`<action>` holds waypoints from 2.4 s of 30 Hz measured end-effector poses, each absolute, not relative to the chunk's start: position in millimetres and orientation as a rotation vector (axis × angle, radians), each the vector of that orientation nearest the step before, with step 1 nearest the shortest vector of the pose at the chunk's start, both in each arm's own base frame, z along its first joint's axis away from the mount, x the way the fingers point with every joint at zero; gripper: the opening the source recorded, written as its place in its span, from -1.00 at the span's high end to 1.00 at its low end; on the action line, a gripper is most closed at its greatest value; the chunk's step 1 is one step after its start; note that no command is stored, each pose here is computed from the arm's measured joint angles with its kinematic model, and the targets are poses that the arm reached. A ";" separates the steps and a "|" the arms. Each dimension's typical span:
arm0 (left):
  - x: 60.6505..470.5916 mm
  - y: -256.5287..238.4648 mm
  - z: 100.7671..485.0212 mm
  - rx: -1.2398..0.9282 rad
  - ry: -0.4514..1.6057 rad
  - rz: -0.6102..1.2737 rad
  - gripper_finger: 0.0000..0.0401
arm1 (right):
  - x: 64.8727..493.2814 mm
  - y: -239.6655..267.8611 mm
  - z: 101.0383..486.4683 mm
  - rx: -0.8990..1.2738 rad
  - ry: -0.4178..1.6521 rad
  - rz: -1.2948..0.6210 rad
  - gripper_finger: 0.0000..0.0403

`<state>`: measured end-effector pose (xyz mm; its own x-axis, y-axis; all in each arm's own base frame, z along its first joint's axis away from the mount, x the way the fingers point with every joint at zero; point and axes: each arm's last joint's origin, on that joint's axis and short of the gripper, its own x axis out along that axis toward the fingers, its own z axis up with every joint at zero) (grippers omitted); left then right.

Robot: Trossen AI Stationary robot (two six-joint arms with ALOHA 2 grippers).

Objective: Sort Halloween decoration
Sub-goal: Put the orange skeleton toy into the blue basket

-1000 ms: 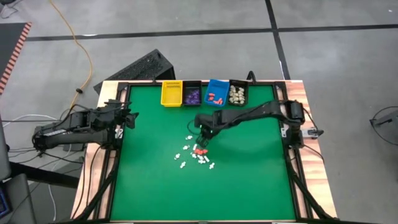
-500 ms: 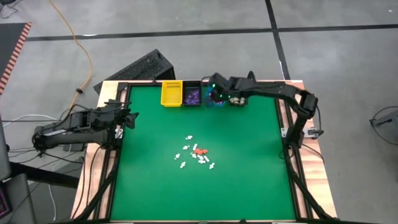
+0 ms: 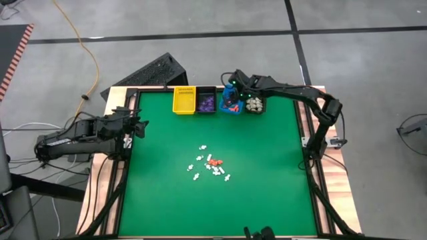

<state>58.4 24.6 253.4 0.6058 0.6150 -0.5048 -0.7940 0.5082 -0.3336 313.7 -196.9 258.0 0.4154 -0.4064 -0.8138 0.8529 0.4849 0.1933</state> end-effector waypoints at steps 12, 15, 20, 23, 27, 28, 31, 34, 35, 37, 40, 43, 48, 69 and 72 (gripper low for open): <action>58.3 24.6 253.4 -0.583 0.340 0.871 -0.28 | 352.4 -114.2 254.0 0.574 0.878 -0.453 -0.07; 58.3 24.6 253.4 -0.584 0.339 0.871 -0.28 | 362.8 -69.0 250.5 0.477 0.925 -0.308 -0.07; 58.3 24.6 253.4 -0.584 0.339 0.871 -0.28 | 366.6 -4.8 242.7 0.345 0.976 -0.168 -0.07; 58.3 24.6 253.4 -0.584 0.339 0.871 -0.28 | 363.0 16.5 233.8 0.287 0.995 -0.161 -0.07; 58.3 24.6 253.4 -0.584 0.339 0.872 -0.28 | 361.4 27.7 223.9 0.260 0.985 -0.124 -0.07; 58.3 24.6 253.4 -0.584 0.339 0.871 -0.28 | 361.8 29.1 222.1 0.249 0.971 -0.112 -0.07; 58.4 24.5 253.4 -0.585 0.341 0.869 -0.28 | 362.0 30.9 215.9 0.219 0.941 -0.087 -0.07; 58.4 24.5 253.4 -0.585 0.341 0.868 -0.28 | 362.5 30.9 213.8 0.205 0.929 -0.077 -0.07; 58.4 24.5 253.4 -0.586 0.341 0.869 -0.28 | 364.0 31.1 210.8 0.197 0.933 -0.074 -0.07; 58.4 24.5 253.4 -0.586 0.341 0.868 -0.28 | 366.7 31.2 206.4 0.180 0.935 -0.064 -0.07; 58.3 24.5 253.3 -0.586 0.341 0.867 -0.28 | 373.2 34.9 192.9 0.170 0.947 -0.029 -0.07; 58.2 24.5 253.2 -0.587 0.342 0.869 -0.28 | 376.4 37.3 178.3 0.172 0.989 -0.029 -0.07; 57.4 24.4 252.2 -0.589 0.352 0.876 -0.28 | 379.3 36.8 166.6 0.173 1.018 -0.033 -0.07; 56.9 24.5 251.7 -0.591 0.354 0.884 -0.28 | 385.0 32.7 142.1 0.257 1.094 -0.050 0.67; 56.9 24.4 251.6 -0.592 0.356 0.883 -0.28 | 383.3 33.7 141.7 0.287 1.109 -0.073 0.74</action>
<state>56.9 24.4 251.6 0.5924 0.6146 -0.5209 -0.8041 0.4920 -0.3339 383.3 33.7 141.7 0.4469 0.0844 -0.8906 0.2006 0.9607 0.1918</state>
